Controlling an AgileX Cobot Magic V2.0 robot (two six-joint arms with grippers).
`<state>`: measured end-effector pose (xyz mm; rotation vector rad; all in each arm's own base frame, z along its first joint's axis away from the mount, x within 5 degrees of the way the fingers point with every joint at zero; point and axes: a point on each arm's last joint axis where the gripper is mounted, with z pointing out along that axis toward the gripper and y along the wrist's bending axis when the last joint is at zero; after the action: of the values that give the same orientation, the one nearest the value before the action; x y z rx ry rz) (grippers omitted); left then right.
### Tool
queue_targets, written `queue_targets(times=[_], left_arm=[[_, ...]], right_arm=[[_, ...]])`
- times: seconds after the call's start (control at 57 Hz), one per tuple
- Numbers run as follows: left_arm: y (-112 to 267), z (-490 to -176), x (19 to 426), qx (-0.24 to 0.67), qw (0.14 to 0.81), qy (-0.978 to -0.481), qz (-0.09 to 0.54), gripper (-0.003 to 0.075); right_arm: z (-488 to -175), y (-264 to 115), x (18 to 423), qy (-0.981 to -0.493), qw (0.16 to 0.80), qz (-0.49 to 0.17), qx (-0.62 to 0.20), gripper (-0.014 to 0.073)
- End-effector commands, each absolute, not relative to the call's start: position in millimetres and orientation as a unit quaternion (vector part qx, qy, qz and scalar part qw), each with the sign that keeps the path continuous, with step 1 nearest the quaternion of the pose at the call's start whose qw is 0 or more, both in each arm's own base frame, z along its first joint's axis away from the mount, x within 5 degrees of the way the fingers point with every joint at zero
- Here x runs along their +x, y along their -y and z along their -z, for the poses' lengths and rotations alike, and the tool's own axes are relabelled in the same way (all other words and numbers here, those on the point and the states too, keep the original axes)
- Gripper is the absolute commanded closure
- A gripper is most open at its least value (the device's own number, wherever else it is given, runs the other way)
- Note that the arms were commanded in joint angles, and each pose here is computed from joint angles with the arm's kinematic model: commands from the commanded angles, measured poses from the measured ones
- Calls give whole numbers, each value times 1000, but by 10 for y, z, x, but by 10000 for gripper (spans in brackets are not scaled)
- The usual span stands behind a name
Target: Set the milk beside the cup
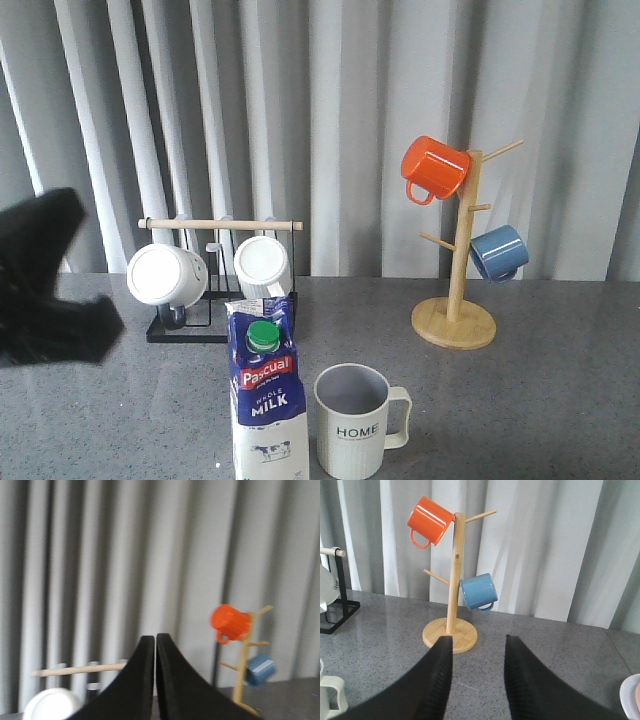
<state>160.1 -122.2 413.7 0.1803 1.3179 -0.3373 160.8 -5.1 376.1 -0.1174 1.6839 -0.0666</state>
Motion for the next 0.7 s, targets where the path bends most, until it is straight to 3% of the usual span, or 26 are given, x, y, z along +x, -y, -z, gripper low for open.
queue_targets(times=[0.0,0.368,0.684], left_arm=[[1278,-4099,1575,99,778,-586,204,728],[915,-3291,1409,92,749,-607,251,728],[504,-2868,923,121,730,-632,232,727]], right_arm=[[-3900,75,1595,-720,692,41,-39,330],[-3900,75,1595,-720,692,41,-39,330],[-3900,75,1595,-720,692,41,-39,330]])
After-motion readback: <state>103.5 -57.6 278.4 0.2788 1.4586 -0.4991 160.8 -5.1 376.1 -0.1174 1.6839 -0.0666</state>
